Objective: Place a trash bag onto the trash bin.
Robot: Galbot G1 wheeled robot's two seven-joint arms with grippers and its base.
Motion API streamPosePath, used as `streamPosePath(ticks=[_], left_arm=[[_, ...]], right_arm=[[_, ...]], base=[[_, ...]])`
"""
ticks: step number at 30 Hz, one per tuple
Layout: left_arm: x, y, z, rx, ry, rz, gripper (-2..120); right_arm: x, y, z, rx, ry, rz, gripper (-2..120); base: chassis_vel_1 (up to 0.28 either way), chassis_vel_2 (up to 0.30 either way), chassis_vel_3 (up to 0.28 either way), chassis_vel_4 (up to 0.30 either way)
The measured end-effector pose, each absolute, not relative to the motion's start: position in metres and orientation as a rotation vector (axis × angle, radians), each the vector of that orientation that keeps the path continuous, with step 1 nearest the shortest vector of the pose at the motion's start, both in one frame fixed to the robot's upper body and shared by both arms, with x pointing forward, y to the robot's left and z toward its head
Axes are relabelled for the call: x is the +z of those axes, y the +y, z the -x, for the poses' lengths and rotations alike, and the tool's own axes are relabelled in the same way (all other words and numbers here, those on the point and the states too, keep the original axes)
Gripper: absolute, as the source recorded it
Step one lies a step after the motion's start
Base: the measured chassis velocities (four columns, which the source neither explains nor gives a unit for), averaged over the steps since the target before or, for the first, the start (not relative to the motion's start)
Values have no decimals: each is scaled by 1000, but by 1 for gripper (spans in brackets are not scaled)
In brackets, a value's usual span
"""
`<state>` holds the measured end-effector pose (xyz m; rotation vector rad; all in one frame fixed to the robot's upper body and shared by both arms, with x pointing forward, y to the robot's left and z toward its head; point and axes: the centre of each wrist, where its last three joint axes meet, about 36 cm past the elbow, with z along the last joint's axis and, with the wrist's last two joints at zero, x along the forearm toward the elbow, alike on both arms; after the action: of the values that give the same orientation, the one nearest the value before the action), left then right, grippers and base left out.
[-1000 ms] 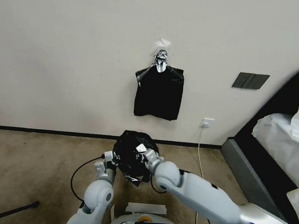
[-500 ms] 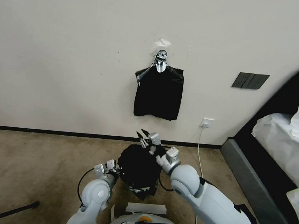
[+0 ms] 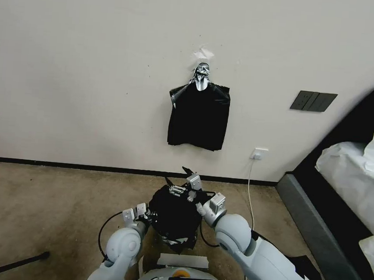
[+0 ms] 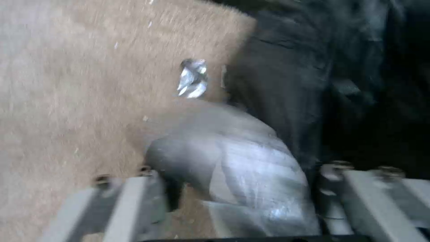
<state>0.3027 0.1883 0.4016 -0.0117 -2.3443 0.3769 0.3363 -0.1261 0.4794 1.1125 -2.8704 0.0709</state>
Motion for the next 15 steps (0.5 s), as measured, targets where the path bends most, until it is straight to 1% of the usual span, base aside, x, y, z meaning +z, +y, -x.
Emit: streamPosePath(ticks=[1, 2, 5, 6, 9, 10, 13, 15], left_arm=[[403, 188, -302, 376, -2351, 16, 61], [403, 188, -302, 376, -2351, 16, 61], [412, 187, -299, 378, -2371, 35, 74], [412, 187, -299, 378, -2371, 35, 74], [420, 188, -296, 366, -2393, 32, 89], [420, 188, -296, 366, -2393, 32, 89], [425, 191, -294, 357, -2452, 20, 99], [426, 192, -293, 359, -2496, 14, 99]], right_arm=[[479, -126, -337, 72, -2870, -1114, 100], [479, -126, -337, 72, -2870, -1114, 100], [480, -125, -339, 77, -2874, -1114, 100], [480, -125, -339, 77, -2874, -1114, 100], [480, -124, -340, 69, -2877, -1112, 100], [480, -124, -340, 69, -2877, -1112, 100], [475, -123, -339, 81, -2909, -1030, 100], [472, -124, -341, 102, -2937, -972, 100]], base=[[0, 0, 0, 0], [0, 0, 0, 0], [0, 0, 0, 0], [0, 0, 0, 0], [0, 0, 0, 0], [0, 0, 0, 0], [0, 0, 0, 0], [0, 0, 0, 0]])
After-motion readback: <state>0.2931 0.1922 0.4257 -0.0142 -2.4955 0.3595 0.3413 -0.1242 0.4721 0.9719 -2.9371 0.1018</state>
